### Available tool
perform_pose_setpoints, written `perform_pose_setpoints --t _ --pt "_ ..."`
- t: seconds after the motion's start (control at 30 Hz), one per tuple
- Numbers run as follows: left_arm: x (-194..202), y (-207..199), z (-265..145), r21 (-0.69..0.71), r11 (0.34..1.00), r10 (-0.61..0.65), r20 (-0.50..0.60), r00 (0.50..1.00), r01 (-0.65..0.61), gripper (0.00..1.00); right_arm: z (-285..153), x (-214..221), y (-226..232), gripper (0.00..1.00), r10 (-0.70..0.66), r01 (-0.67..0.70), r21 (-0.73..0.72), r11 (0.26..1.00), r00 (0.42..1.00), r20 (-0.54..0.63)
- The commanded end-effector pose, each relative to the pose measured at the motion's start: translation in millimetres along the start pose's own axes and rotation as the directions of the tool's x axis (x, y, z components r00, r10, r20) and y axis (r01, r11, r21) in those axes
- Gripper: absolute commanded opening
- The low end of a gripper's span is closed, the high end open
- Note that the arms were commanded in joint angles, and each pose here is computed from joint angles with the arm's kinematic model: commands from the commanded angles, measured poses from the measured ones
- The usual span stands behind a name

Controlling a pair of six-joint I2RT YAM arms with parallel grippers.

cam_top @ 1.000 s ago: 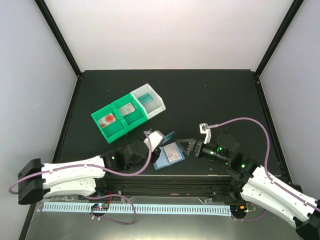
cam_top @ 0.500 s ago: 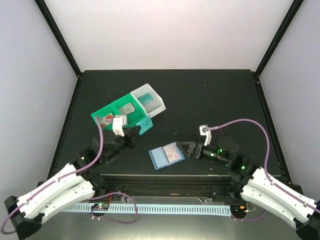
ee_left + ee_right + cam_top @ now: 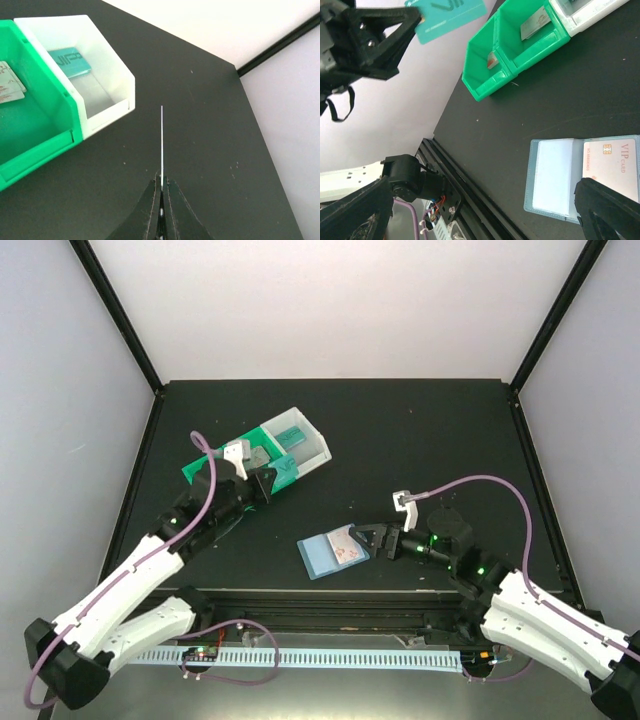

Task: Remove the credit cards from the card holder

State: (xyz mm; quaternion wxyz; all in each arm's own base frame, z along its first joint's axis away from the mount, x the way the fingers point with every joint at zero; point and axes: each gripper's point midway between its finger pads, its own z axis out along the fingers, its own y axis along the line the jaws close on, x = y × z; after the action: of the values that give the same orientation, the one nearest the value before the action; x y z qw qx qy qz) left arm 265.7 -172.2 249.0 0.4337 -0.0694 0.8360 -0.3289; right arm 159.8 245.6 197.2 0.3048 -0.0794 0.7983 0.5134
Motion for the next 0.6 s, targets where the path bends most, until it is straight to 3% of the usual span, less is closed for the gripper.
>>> perform_pose_setpoints --t 0.0,0.27,0.57 --pt "-21 -6 13 -0.016 0.999 -0.039 -0.005 0.999 0.039 0.02 -4 -10 21 1.0 -0.055 0.055 -0.047 0.997 0.998 0.005" --pt "-50 7 38 -0.04 0.979 -0.201 0.019 0.979 0.201 0.02 11 -7 10 1.0 0.005 -0.005 -0.029 1.0 1.0 -0.012" --pt "-55 29 74 -0.059 0.913 -0.407 -0.08 0.91 0.404 0.02 21 -6 14 1.0 0.025 -0.027 -0.035 0.999 0.998 -0.057"
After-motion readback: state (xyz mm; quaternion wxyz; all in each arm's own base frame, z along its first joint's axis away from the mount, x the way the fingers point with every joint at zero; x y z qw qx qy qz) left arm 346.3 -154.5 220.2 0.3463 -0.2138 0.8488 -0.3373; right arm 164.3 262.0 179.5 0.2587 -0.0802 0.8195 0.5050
